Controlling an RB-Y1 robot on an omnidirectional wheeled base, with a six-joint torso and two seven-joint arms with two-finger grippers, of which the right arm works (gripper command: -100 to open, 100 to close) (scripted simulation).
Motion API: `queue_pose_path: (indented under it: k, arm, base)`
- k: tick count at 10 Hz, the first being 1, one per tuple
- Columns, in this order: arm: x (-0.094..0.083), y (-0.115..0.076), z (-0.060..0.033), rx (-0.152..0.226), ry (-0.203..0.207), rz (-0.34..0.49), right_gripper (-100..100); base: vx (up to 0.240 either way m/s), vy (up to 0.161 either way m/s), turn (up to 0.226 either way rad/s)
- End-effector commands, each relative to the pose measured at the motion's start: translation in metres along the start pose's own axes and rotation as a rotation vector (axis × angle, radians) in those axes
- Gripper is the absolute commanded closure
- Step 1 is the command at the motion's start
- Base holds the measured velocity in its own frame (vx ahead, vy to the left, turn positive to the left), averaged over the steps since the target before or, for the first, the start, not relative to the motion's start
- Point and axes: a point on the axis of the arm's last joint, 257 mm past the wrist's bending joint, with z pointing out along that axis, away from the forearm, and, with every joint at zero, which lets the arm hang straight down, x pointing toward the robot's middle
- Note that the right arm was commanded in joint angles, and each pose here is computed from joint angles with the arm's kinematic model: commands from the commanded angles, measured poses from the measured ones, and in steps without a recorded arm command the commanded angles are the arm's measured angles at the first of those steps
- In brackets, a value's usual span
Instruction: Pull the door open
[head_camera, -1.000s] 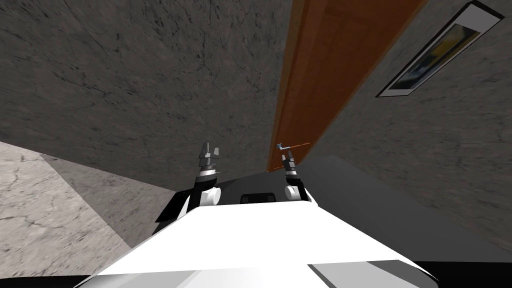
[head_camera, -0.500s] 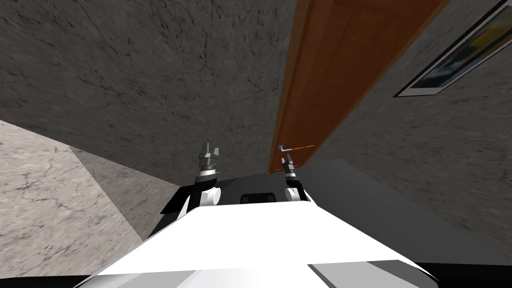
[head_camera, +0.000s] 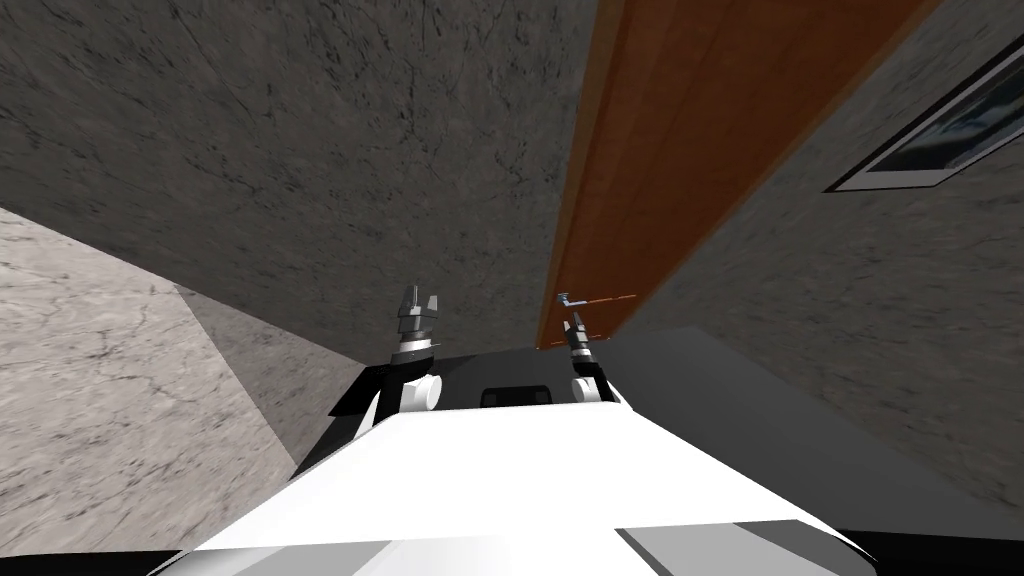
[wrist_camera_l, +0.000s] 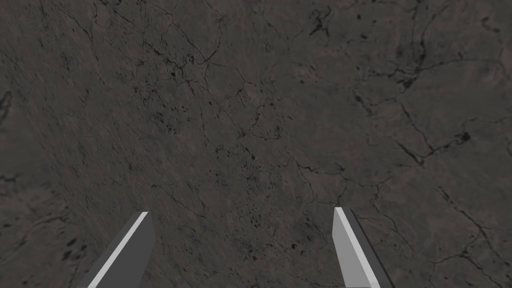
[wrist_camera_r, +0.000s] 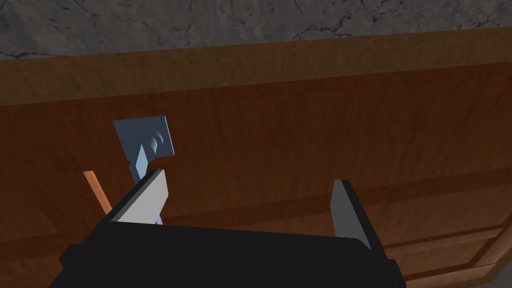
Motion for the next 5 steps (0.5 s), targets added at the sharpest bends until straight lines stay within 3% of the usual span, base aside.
queue_pose_path:
  k: [1, 5]
  arm:
    - [-0.003, -0.009, -0.0032, 0.018, -0.004, -0.002, -100]
    - [-0.016, -0.033, -0.0109, 0.067, -0.017, -0.006, -100]
  base:
    - [0.017, -0.059, 0.063]
    - [0.018, -0.062, 0.096]
